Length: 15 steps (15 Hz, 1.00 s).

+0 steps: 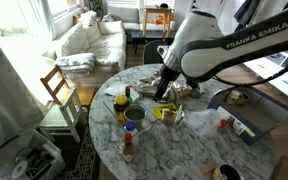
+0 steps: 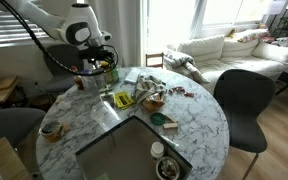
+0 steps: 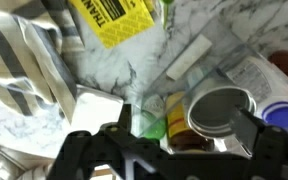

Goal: Pick up the two white packets with the green lids from the silver cup one by one and put them the right way up on the table, pick up the white bottle with a blue lid from the clear storage container and put it in the silver cup

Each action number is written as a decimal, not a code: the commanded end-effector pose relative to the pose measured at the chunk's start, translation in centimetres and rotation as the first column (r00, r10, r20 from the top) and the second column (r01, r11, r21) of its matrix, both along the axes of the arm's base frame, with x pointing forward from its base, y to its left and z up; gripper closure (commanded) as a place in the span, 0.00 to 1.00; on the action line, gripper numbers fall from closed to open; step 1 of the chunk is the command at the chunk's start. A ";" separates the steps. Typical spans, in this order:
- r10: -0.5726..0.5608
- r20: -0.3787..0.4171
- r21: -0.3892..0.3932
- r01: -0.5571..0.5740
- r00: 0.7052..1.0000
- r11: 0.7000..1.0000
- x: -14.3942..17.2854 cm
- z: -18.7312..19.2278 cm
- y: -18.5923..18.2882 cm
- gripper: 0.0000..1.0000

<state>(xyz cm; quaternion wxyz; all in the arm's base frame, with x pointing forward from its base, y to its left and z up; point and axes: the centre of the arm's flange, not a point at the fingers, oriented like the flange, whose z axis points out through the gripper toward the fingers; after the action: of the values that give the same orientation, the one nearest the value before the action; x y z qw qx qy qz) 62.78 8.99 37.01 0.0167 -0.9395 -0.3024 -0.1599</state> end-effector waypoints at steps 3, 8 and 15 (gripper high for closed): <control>0.040 0.037 0.018 -0.040 0.999 0.999 0.2 1.5 1.2 0.00; 0.291 -0.020 0.020 -0.291 0.956 0.956 0.4 2.0 4.6 0.00; 0.617 -0.116 0.018 -0.619 0.778 0.785 0.9 0.7 9.9 0.00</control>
<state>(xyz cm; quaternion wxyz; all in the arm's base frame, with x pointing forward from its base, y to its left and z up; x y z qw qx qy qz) 62.38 17.69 38.80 0.0671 -0.8337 -0.5362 -0.1136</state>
